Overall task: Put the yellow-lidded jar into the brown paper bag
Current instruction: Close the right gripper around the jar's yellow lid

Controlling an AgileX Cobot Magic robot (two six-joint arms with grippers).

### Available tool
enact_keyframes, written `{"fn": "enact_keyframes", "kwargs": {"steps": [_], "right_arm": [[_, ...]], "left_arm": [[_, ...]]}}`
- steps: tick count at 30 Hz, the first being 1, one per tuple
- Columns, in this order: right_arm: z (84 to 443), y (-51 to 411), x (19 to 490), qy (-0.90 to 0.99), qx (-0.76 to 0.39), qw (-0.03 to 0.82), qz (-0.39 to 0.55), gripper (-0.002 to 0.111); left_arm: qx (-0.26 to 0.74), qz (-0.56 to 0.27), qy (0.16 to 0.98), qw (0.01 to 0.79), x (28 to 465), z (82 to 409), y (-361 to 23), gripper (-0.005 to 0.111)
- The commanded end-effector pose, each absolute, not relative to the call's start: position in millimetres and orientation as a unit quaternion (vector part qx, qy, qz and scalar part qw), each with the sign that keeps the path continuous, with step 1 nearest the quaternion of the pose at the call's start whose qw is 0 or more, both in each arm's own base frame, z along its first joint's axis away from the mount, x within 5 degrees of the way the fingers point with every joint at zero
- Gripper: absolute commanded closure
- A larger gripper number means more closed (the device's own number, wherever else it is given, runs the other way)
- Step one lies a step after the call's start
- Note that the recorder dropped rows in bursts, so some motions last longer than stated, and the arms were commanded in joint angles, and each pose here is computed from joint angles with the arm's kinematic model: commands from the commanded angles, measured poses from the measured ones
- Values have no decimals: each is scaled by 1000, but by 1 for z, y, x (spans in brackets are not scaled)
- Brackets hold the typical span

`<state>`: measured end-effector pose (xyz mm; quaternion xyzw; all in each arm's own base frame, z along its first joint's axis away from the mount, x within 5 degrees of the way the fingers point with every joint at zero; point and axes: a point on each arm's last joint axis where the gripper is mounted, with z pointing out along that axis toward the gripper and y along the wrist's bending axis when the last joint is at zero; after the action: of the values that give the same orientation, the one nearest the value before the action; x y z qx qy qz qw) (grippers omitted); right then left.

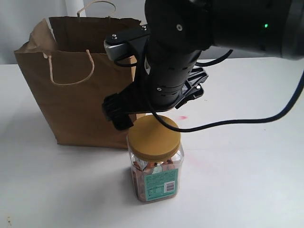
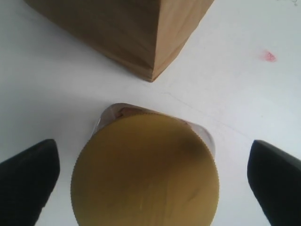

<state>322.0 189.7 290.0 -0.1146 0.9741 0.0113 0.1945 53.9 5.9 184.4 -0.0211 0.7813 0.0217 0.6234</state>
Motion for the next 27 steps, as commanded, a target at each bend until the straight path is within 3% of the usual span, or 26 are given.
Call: {"fn": "enact_keyframes", "kwargs": {"steps": [1,27], "right_arm": [[282,192,324,978,-113,177,4,3],[255,195,322,989,-106,100,-10,3]], "left_arm": [[-21,17,779,627,54,186,5,106],[-21,17,779,627,54,186,5,106]]}}
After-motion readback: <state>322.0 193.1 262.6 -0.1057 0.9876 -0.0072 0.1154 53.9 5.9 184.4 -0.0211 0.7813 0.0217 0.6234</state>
